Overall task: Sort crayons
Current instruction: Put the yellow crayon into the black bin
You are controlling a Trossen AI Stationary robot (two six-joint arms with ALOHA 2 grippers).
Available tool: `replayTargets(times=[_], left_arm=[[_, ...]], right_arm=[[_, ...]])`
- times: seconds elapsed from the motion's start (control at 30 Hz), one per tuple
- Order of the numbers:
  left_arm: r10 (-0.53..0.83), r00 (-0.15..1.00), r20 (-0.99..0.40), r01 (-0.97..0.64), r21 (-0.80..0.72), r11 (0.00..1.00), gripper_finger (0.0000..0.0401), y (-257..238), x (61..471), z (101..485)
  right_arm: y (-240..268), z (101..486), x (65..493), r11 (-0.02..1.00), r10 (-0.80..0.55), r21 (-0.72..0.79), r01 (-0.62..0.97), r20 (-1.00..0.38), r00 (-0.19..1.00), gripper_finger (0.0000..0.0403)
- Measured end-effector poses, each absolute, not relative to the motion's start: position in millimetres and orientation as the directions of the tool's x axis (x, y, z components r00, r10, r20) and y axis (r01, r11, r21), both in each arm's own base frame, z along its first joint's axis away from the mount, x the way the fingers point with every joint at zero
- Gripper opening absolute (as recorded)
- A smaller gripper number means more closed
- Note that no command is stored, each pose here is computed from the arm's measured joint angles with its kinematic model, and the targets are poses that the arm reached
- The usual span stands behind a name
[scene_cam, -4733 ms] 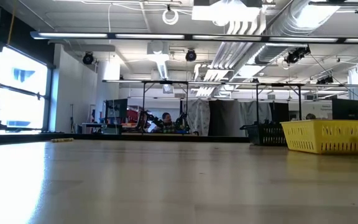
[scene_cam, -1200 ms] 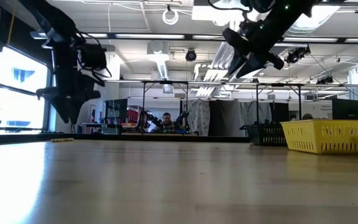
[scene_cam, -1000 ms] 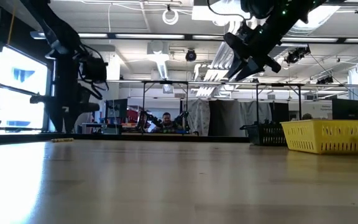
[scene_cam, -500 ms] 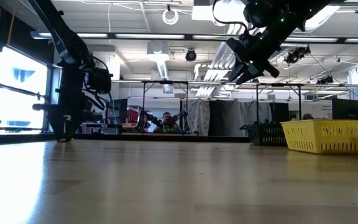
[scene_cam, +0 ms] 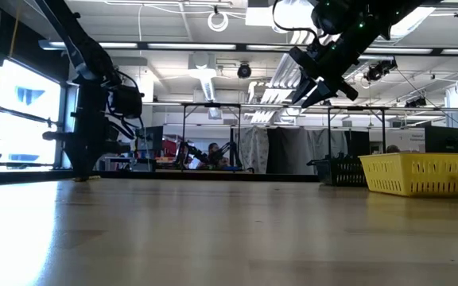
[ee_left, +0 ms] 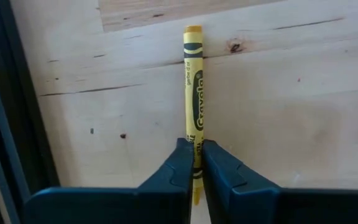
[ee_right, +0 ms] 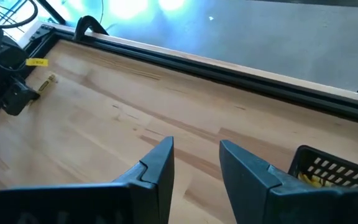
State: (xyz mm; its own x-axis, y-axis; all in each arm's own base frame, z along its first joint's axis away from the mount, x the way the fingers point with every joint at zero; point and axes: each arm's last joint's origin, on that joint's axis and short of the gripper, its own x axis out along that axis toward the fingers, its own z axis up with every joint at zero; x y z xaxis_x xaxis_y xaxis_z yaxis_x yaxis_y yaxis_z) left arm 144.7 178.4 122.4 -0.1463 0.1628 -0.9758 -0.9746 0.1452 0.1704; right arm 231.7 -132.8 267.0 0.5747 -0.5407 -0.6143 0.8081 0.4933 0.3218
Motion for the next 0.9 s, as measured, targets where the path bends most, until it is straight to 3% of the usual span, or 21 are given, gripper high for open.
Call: replayTargets(times=[0.27,0.47,0.67,0.77,0.9], left_arm=[[0.191,-0.034,-0.981,-0.99,0.059,0.128,0.0011,178.0,149.0,144.0],[0.268,0.288,-0.919,-0.936,-0.212,0.281,0.0011,176.8,169.4,188.9],[0.387,0.674,-0.63,-0.729,-0.482,0.486,0.0011,171.7,200.1,250.0],[0.425,0.787,-0.447,-0.614,-0.508,0.604,0.0012,165.7,212.5,276.2],[0.339,0.895,-0.291,-0.446,-0.549,0.706,0.0012,157.3,224.7,293.7]], right_arm=[[-132.9,267.1,231.8,0.459,-0.541,0.357,0.813,-0.613,0.575,0.0114],[-133.4,268.4,232.7,0.401,-0.546,0.426,0.811,-0.6,0.584,0.0114],[-131.6,283.9,245.3,0.435,-0.522,0.594,0.677,-0.447,0.727,0.0114],[-127.5,297.9,253.8,0.457,-0.541,0.678,0.575,-0.301,0.785,0.0114],[-119.9,313.3,261.1,0.494,-0.569,0.728,0.475,-0.143,0.81,0.0114]])
